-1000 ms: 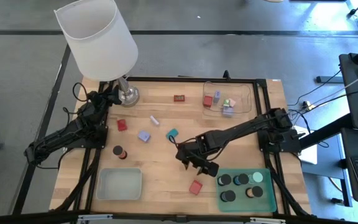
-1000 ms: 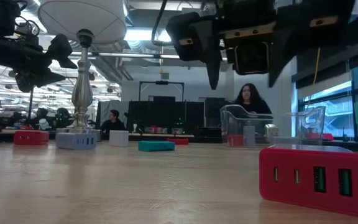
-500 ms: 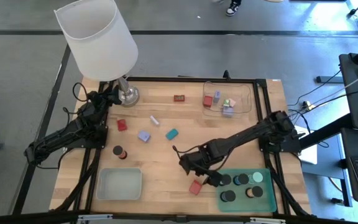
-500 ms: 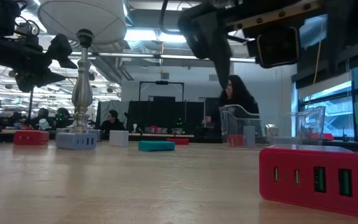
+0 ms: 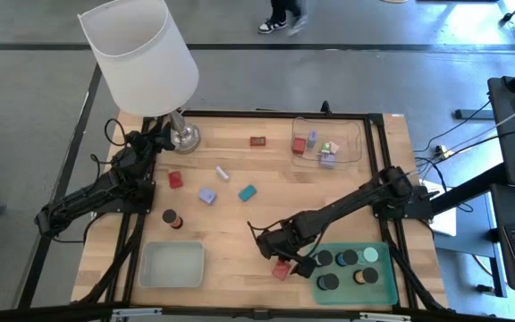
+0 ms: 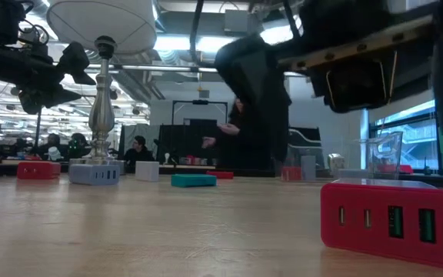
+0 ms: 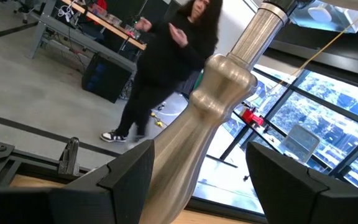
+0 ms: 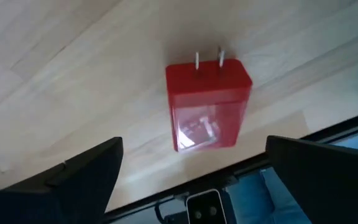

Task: Pick & Place Office items
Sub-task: Put the bottom red charger adapter into the transparent bin

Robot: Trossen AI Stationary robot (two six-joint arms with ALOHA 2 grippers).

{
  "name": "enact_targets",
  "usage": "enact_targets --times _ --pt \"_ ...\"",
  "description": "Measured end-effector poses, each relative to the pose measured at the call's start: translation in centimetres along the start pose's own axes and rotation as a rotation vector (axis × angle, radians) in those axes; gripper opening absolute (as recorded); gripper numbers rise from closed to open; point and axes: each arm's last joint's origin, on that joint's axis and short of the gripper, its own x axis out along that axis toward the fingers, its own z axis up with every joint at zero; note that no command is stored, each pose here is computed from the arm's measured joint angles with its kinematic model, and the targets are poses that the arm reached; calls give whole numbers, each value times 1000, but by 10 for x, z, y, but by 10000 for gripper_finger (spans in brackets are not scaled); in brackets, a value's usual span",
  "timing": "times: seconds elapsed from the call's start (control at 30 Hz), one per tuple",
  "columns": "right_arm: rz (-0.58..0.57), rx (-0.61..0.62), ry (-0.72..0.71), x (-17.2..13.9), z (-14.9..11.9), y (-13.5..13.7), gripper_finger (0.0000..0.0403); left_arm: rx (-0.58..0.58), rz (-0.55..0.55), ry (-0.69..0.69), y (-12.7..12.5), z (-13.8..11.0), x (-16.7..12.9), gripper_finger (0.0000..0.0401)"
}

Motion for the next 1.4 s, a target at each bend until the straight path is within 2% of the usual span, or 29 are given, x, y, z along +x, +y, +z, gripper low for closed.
enact_targets --times 0.33,0.57,1.07,1.2,1.4 --pt "-30 5 -41 18 4 -2 399 1 0 1 0 0 0 251" --pt "52 -3 -99 20 3 -6 399 0 0 0 0 0 0 251" --pt "61 -30 -95 34 4 -1 396 0 -1 0 0 0 0 251" --pt "65 -46 -88 35 4 -1 374 0 0 0 0 0 0 251" --pt "60 -41 -86 35 4 -1 305 0 -1 0 0 0 0 251"
